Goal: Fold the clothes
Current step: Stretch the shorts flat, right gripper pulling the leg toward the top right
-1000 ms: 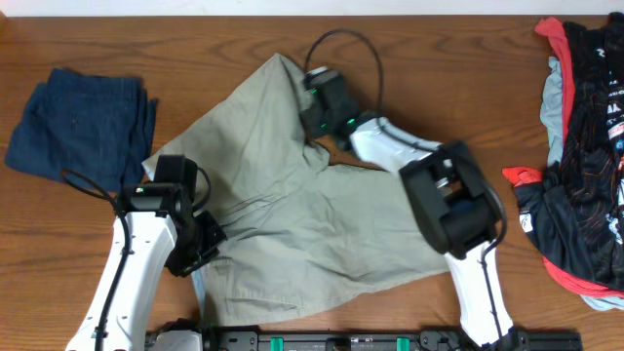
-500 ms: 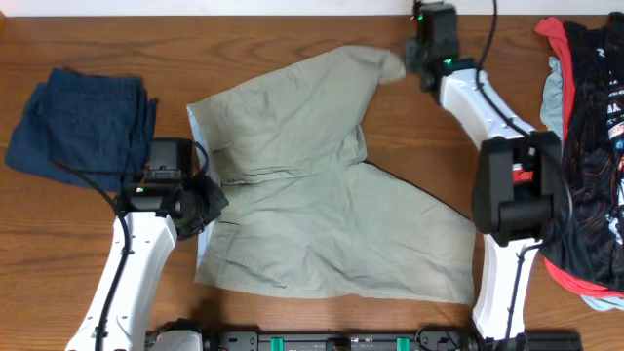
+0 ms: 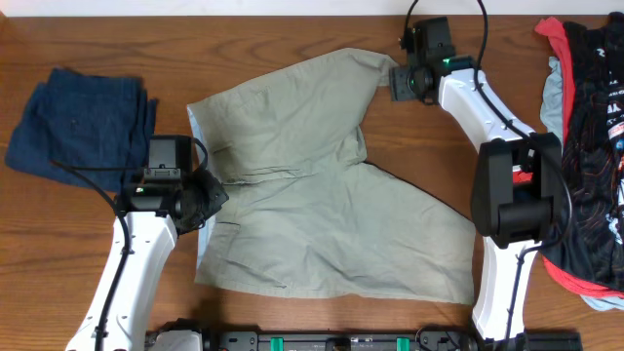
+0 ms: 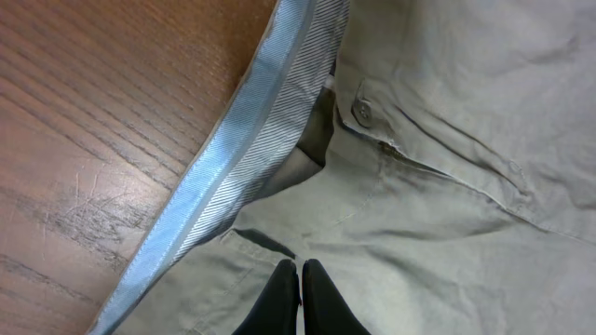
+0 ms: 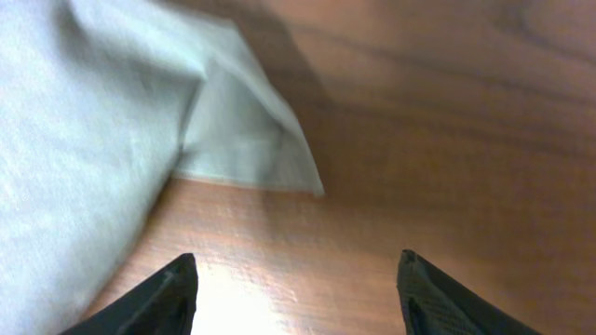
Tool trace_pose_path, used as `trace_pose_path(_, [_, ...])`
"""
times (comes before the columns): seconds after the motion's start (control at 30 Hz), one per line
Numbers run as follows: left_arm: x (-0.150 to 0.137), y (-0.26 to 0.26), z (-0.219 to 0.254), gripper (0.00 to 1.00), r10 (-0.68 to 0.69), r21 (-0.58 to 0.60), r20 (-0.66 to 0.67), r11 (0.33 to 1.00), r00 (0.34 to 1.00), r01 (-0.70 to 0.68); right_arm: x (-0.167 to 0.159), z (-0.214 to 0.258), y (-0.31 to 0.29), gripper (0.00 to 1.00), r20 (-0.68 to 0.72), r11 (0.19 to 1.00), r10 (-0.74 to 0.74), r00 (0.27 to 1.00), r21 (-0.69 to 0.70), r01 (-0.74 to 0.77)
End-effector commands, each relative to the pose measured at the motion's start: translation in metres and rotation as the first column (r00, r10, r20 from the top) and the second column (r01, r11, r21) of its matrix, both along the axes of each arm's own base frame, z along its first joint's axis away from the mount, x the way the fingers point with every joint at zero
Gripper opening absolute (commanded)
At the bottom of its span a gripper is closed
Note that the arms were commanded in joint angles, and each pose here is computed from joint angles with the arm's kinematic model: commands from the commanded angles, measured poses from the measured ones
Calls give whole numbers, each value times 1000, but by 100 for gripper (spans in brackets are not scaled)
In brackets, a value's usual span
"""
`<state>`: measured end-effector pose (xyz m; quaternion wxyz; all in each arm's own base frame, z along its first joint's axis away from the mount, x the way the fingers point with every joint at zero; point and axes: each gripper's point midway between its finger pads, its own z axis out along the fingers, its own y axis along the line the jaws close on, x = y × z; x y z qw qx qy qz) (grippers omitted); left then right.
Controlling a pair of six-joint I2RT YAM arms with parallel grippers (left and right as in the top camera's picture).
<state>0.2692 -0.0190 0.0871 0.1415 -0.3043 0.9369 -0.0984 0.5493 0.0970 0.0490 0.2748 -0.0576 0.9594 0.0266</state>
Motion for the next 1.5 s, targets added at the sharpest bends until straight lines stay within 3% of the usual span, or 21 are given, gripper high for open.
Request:
trace_pose_path(0.0, [1, 3, -1, 6, 16, 10, -4, 1000, 1000, -16, -4, -8, 9, 68, -4, 996, -46, 999, 75, 46])
trace_pose_path(0.3, [4, 3, 0, 6, 16, 10, 10, 1000, 1000, -17, 11, -36, 11, 70, 49, 994, -51, 998, 94, 46])
trace_pose_path(0.53, [45, 3, 11, 6, 7, 11, 171, 1000, 985, -9, 26, -35, 23, 66, 118, 989, -26, 993, 147, 8])
trace_pose_path(0.7, [61, 3, -10, 6, -2, 15, 153, 1000, 988, -1, 25, -39, 24, 54, 106, 988, -19, 994, 154, 2])
trace_pose_path(0.93, [64, 3, -57, 11, -2, 15, 43, 1000, 999, 1, 24, -40, 23, 7, 101, 988, -20, 995, 153, 4])
trace_pose_path(1.03, [62, 2, -69, 15, -3, 9, 9, 1000, 1000, 3, 23, -41, 23, 1, 94, 988, -19, 995, 152, 5])
trace_pose_path(1.17, [60, -7, -73, 17, -21, -42, -7, 999, 1000, 21, 22, -41, 23, 1, 93, 988, -19, 995, 152, 5])
trace_pose_path(1.3, [59, -7, -73, 31, -21, -42, -8, 999, 1000, 21, 21, -42, 23, 1, 87, 989, -20, 996, 150, 6])
trace_pose_path(1.43, [59, -7, -73, 31, -21, -43, -9, 999, 1000, 21, 20, -44, 22, 1, 79, 989, -19, 997, 148, 7])
trace_pose_path(1.47, [59, -8, -73, 26, -22, -45, -10, 999, 1000, 22, 20, -44, 22, 1, 79, 989, -19, 997, 148, 7])
